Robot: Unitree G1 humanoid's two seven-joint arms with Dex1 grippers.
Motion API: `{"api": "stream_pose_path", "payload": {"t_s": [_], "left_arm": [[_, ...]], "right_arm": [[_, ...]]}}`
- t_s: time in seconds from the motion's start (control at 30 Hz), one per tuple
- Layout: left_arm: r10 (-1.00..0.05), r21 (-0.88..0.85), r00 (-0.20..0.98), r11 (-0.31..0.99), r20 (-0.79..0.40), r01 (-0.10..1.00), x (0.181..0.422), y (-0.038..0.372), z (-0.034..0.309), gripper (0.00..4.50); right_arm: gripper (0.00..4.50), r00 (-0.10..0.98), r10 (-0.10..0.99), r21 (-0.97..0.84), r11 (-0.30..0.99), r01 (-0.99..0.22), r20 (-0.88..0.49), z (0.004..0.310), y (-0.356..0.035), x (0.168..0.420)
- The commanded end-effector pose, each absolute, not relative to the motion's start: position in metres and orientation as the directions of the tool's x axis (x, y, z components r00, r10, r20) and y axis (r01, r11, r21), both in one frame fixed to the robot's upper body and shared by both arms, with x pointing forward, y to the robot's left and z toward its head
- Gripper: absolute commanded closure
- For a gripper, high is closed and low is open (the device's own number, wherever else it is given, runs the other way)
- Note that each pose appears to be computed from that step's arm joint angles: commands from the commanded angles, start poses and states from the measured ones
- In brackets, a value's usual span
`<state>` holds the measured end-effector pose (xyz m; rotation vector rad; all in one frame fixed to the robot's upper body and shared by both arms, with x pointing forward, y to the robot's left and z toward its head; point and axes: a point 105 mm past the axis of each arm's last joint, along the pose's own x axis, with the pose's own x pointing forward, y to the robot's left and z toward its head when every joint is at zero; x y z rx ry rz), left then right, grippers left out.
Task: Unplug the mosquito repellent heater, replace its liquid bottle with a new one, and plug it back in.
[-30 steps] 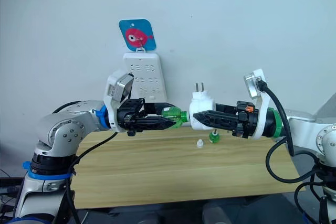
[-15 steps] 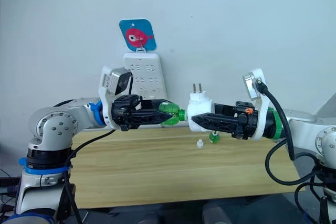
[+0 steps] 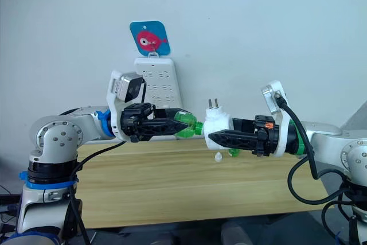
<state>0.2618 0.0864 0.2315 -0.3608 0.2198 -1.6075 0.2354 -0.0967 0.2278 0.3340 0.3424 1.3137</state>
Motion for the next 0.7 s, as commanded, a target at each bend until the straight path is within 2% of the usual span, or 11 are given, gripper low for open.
{"api": "stream_pose_path", "payload": {"t_s": [0.03,0.23,0.7], "left_arm": [[-0.990,-0.304,-0.036,-0.075,0.135,0.950,0.259,0.087,0.239,2.24],[-0.983,-0.311,-0.015,-0.073,0.186,0.948,0.260,0.080,0.236,2.24],[-0.982,-0.330,-0.003,-0.065,0.187,0.942,0.260,0.077,0.227,2.24]], "right_arm": [[1.51,0.241,0.971,0.429,0.220,-0.876,-0.006,0.237,-0.099,0.238],[1.51,0.239,0.971,0.463,0.198,-0.864,0.031,0.240,-0.094,0.236],[1.51,0.218,0.972,0.511,0.141,-0.848,0.093,0.243,-0.081,0.230]]}}
